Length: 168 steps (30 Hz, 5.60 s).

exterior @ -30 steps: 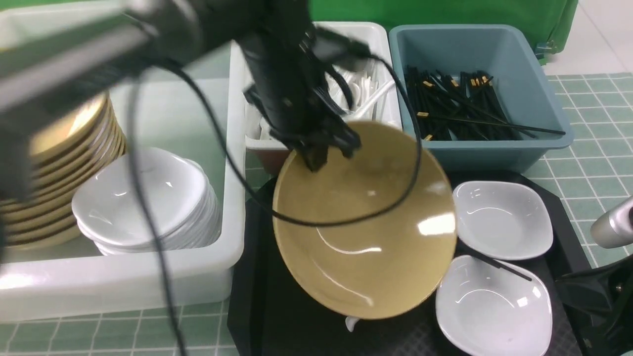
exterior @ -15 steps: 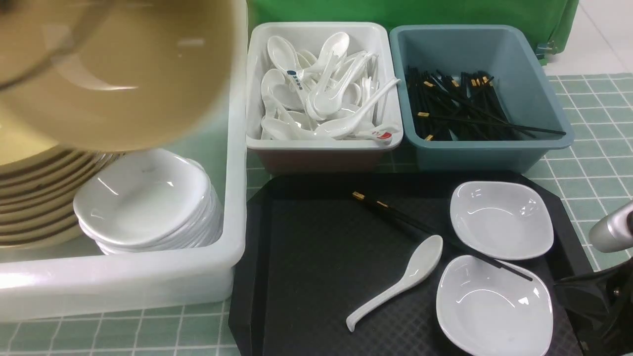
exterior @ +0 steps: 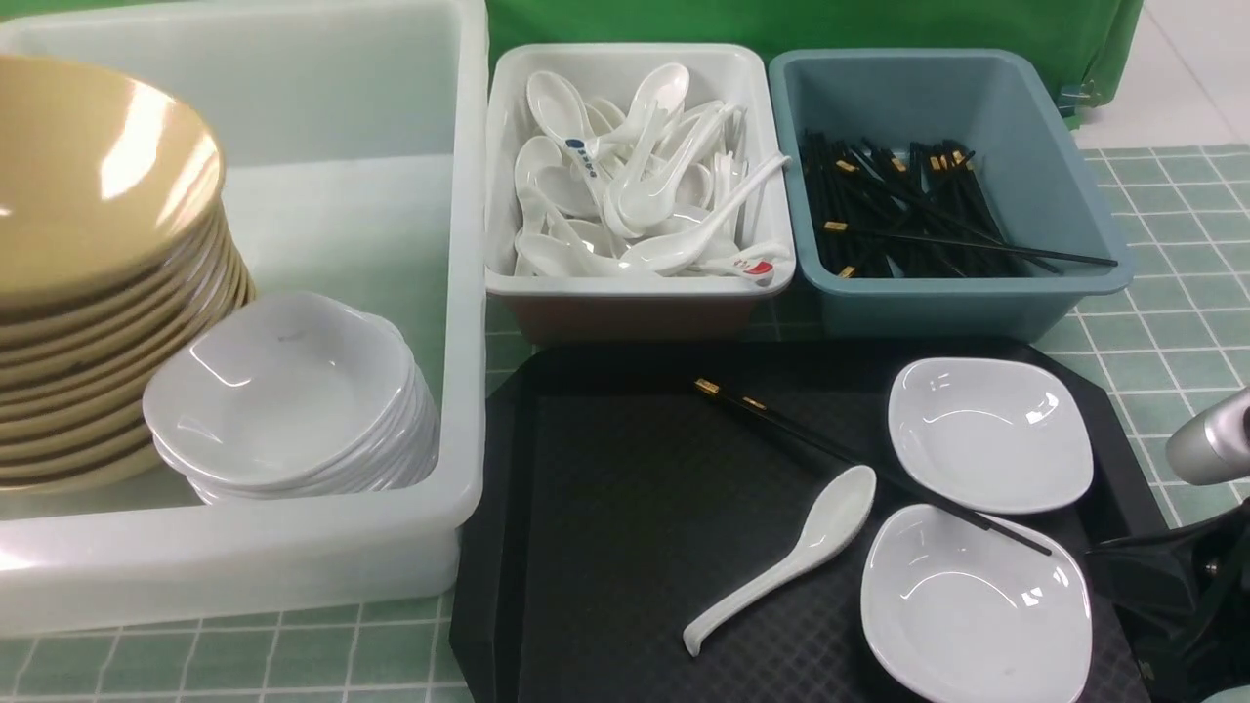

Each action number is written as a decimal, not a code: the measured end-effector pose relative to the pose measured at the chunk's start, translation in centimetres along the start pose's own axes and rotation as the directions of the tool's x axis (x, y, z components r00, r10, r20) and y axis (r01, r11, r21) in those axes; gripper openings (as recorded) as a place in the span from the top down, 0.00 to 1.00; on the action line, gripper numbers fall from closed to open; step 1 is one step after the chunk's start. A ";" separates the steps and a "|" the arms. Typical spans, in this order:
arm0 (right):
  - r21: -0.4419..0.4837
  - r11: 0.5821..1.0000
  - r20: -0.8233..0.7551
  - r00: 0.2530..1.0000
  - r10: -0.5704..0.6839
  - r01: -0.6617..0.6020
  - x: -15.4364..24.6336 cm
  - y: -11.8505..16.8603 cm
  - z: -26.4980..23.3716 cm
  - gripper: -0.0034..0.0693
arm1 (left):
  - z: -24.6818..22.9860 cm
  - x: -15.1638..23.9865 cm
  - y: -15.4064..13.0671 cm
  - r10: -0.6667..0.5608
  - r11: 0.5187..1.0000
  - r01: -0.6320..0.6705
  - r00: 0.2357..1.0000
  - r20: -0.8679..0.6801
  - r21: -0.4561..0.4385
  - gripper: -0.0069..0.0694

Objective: On blue table put chopsticks spoon bowls plates into blue grey white boxes.
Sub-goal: 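Place the tan bowl onto the bowl stack in the left bin with the left gripper, then move the grippers toward the tableware on the black tray, then grasp the chopsticks with the right gripper, then reach for and grasp the small white dish on the black tray, then place the white bowl into the white bin on top of the stacked bowls with the right gripper, then reach for and grasp the small white dish on the black tray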

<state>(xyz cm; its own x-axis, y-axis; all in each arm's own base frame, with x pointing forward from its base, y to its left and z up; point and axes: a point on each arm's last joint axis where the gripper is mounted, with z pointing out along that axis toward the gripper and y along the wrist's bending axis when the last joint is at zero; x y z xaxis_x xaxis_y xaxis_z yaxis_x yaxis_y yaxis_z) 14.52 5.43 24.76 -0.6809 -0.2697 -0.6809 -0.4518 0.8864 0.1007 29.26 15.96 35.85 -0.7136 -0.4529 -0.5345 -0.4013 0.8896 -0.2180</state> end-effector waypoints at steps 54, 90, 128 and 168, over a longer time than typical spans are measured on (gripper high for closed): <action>-0.231 0.941 -0.359 0.878 -0.318 0.246 -13.1 1.0 23.1 0.67 | -4.7 26.5 -5.0 0.412 0.839 -0.534 0.751 0.516 0.106 0.91; 0.352 0.904 0.294 0.888 -0.353 0.243 -23.9 -9.2 17.9 0.60 | -4.9 26.2 -5.1 0.383 0.848 -0.518 0.743 0.549 0.110 0.91; 0.007 0.980 -0.427 0.886 0.184 -0.200 -5.3 -3.7 8.7 0.84 | -8.0 27.7 -4.4 0.286 0.849 -0.512 0.654 0.700 0.132 0.91; 0.008 0.992 -0.310 0.943 -0.118 0.127 -16.7 -0.5 10.2 0.48 | -8.4 28.9 -3.6 0.257 0.854 -0.511 0.574 0.778 0.095 0.91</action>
<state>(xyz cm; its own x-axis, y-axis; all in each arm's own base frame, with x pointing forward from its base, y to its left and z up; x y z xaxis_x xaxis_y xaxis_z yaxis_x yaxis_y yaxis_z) 31.98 13.33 28.64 -0.7677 -0.4760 -0.4290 -0.5301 0.8479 0.0078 5.32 -0.84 28.05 -0.0660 0.0149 -0.9977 0.0766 0.9970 0.0098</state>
